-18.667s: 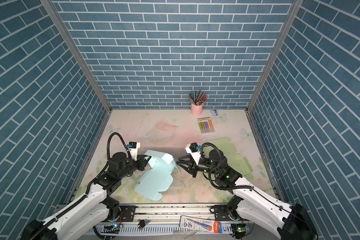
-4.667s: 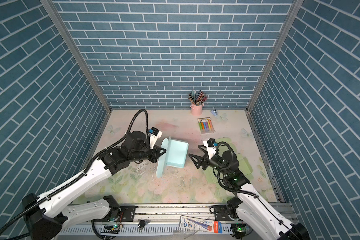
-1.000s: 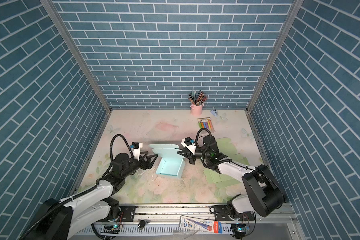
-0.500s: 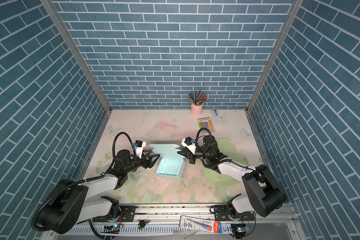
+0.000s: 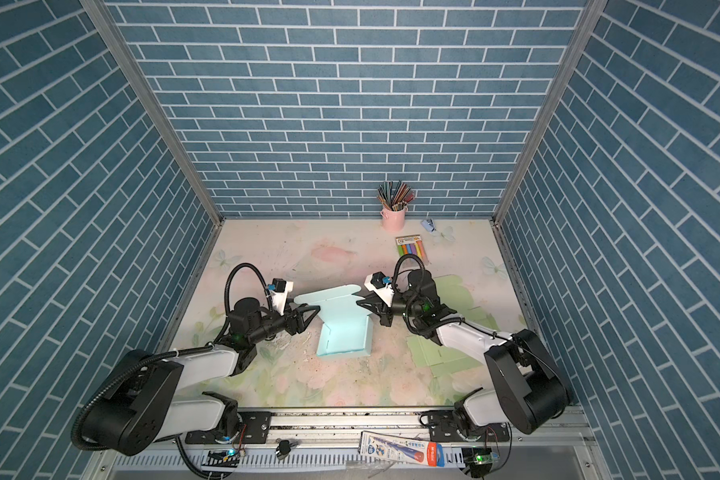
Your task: Fold the paper box
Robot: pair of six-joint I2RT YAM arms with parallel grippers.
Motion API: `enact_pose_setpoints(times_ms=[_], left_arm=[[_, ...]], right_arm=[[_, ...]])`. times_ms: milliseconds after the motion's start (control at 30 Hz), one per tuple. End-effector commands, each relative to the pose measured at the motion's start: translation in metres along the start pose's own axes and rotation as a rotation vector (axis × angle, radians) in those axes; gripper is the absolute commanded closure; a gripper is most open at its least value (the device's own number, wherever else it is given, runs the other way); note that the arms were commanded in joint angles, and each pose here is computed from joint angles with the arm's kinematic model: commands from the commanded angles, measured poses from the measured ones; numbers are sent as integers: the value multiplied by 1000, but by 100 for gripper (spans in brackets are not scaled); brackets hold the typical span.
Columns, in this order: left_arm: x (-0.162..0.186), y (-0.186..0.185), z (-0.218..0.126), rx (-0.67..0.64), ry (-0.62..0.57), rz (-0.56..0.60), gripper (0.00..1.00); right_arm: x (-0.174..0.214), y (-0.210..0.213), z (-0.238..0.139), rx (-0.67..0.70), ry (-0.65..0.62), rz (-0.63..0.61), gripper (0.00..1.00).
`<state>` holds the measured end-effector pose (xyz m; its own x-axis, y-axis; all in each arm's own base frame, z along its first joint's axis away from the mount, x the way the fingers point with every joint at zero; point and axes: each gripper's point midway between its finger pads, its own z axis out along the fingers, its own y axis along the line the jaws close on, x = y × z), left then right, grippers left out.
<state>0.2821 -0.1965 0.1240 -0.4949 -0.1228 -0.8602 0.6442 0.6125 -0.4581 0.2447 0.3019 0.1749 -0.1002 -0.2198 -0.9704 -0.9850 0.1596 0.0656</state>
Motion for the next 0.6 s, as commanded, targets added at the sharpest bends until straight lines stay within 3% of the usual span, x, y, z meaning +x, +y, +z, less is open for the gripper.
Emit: enact_pose_setpoints(times_ms=[0,167,333,567], left_arm=[[-9,-20,-2,70,-39,49,39],[-1,-18,-4,40,-20,55,39],[2,-11,-6,-1,-15,59,11],[3,-13,1,28,3,57,12]], right_arm=[[-6,-2,0,4,-5,22,98],[-5,-6,-1,27,0,27,98],[-5,-11,-4,48,0,38,98],[-5,-15,-7,62,-5,50,98]])
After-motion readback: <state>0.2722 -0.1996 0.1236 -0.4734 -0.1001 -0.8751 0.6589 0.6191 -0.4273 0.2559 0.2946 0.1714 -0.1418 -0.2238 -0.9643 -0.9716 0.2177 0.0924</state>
